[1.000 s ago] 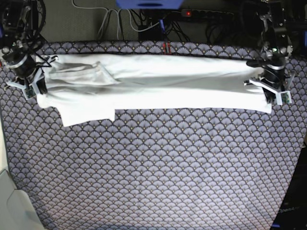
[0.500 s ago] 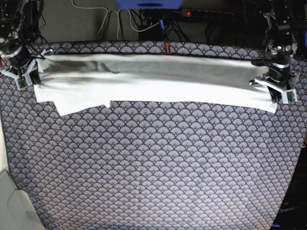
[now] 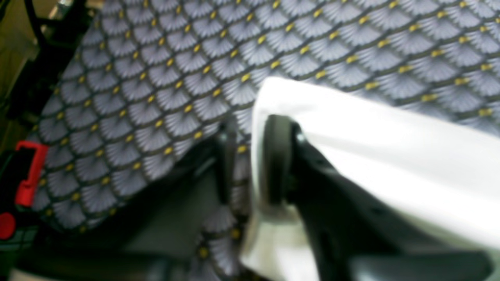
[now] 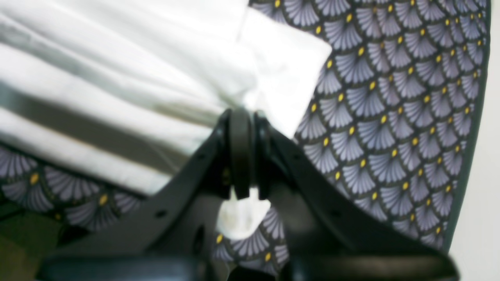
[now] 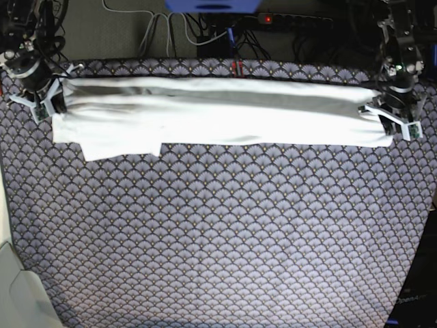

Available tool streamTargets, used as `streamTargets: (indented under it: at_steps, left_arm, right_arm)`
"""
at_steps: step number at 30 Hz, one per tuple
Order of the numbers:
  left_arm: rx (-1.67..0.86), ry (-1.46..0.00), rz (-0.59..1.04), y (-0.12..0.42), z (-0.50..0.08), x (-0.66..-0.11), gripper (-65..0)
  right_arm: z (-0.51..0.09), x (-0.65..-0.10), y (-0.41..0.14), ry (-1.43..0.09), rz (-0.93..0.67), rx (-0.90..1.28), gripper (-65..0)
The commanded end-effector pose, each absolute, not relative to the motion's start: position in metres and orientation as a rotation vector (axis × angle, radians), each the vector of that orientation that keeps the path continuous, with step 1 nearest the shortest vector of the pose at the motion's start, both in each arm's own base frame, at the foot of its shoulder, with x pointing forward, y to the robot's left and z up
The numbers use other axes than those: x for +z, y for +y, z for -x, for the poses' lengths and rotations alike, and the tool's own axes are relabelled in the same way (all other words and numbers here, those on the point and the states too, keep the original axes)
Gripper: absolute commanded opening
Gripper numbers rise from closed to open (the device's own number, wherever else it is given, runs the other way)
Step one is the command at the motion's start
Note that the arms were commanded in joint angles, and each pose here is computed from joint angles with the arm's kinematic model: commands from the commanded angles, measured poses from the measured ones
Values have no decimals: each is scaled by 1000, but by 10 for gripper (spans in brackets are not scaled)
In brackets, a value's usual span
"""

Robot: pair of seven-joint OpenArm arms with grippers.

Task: Fold the T-shirt properly
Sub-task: 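Lift the grasped edge with both grippers and fold it over the folded hem, then lower the folded fabric and hold it with both grippers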

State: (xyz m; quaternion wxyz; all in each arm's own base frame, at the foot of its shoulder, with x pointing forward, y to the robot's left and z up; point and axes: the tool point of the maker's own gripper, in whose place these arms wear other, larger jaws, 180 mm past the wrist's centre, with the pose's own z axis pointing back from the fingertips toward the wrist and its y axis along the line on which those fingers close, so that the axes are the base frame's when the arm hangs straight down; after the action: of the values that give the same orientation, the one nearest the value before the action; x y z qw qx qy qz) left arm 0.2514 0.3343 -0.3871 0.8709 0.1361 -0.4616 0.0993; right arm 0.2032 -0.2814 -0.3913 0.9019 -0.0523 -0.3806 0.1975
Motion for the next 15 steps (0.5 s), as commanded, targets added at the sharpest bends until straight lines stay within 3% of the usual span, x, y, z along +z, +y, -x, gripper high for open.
streamTargets:
  at_steps: [1, 5, 9, 13, 15]
  left_arm:
    - [204, -1018, -310, 342, -262, -372, -476]
    - [225, -1009, -308, 347, -270, -379, -469]
    - [240, -1016, -305, 349, -278, -379, -460]
    - [239, -1011, -304, 349, -276, -381, -377]
    - [239, -1011, -303, 348, -275, -381, -343]
  right_arm:
    - [-209, -380, -286, -824, 128, 412, -650]
    - [-200, -389, -287, -759, 131, 415, -649]
    - [-192, -401, -278, -687, 113, 445, -546]
    - [-178, -406, -277, -657, 105, 456, -432]
    - [-180, -401, -277, -668, 113, 462, -413]
